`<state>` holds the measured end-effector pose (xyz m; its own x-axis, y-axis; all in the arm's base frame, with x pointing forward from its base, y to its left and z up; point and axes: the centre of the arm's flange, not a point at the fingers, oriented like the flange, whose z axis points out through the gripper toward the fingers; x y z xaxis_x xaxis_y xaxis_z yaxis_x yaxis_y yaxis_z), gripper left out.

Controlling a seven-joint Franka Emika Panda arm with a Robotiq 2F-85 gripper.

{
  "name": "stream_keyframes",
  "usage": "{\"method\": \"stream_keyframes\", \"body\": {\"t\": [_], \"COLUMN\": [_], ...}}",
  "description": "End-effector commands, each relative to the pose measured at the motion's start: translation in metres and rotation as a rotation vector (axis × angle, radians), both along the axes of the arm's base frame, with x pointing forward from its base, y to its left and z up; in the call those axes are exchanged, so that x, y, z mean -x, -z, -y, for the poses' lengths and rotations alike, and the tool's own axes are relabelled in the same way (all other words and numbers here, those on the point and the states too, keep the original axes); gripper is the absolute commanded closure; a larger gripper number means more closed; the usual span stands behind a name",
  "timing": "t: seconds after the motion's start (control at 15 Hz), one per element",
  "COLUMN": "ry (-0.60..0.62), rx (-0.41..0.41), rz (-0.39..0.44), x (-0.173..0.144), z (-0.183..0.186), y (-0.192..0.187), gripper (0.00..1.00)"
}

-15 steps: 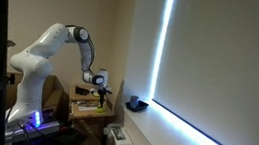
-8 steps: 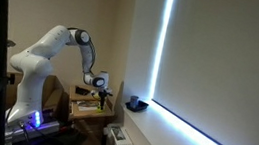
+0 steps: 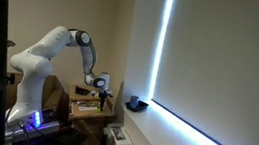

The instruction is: Put the yellow ball on top of the can on the window sill, place the yellow ball on the nightstand

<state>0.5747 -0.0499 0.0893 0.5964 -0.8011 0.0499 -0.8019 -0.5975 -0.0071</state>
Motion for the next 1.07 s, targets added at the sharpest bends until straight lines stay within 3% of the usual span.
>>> {"method": "stream_keyframes", "body": {"t": [0.0,0.4,0.47,0.87,0.93,1.0], "ry": [0.017,0.018,0.02,0.018,0.017,0.012], "rx": [-0.029,-0.089,-0.042,-0.079,-0.08,-0.079], "rz": [-0.032,-0.063,-0.043,-0.068,-0.072,-0.069], "x": [-0.005,-0.005,-0.002,-0.004,-0.004,-0.003], "z": [0.005,0.003,0.0,-0.003,-0.004,-0.004], "y": [0.002,-0.003,0.0,0.0,0.0,0.0], "gripper": [0.0,0.0,0.0,0.01,0.26,0.26]}}
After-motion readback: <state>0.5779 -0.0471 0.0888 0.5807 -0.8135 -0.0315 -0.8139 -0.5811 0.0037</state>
